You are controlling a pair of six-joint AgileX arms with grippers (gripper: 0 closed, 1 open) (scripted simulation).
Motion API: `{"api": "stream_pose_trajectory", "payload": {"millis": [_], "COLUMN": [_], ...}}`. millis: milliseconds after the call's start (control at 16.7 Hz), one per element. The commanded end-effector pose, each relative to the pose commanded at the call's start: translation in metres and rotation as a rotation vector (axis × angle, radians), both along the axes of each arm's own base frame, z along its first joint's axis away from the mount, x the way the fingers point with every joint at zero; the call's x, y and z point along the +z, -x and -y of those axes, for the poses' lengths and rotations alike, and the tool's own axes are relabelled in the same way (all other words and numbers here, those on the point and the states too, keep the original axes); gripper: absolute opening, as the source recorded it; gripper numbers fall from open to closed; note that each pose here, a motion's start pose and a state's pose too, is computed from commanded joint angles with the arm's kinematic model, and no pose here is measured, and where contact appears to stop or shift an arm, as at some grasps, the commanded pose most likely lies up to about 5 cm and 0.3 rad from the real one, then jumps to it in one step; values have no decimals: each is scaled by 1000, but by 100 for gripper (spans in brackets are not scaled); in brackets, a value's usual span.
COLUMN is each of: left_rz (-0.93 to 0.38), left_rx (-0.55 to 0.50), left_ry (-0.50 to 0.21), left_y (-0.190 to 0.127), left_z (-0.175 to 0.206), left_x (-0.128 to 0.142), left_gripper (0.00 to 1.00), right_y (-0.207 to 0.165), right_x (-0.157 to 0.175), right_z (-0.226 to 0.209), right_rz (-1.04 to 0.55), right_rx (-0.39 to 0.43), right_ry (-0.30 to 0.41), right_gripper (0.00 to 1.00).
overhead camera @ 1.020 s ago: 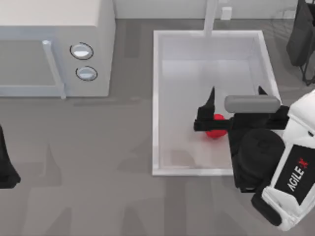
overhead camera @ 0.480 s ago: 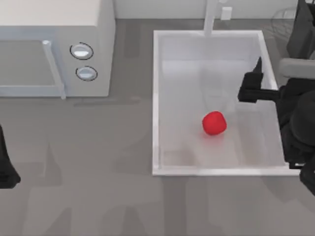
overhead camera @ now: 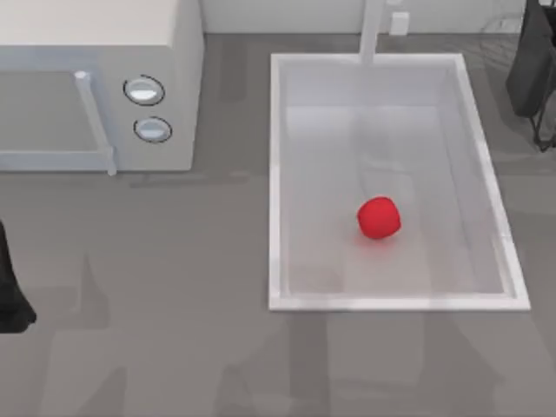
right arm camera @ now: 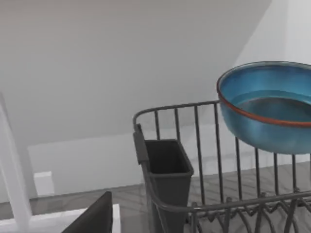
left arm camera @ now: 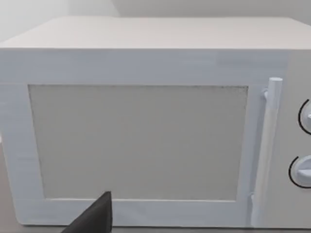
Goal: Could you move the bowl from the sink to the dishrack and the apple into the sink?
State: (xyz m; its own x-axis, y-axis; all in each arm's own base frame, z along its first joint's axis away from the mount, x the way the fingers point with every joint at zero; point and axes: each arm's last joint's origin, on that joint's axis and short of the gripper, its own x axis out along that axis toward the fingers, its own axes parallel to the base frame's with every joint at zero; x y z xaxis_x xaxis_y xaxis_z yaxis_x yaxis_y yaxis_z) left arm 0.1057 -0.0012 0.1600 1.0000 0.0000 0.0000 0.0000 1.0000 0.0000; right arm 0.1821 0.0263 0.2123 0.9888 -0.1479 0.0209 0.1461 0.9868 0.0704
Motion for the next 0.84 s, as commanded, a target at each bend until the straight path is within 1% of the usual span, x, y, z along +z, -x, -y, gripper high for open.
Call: {"api": "stream_pose_trajectory", "payload": {"millis": [180,360,600,840], "left_rz": [0,0,0,0], "left_rx": [0,0,0,0], "left_ry": [0,0,0,0], "left_y": [0,0,0,0], "left_z": [0,0,0,0], "left_x": [0,0,0,0], "left_gripper": [100,100,100,100], "right_y": [39,63,75,76], "right_x": [-6,-25,-48,-52], "right_z": [17,25,27,27], "right_rz": [18,8,-21,-26], "right_rx": [27,75,133,148], "right_ry": [13,37,63,69], "right_gripper": [100,100,100,100]}}
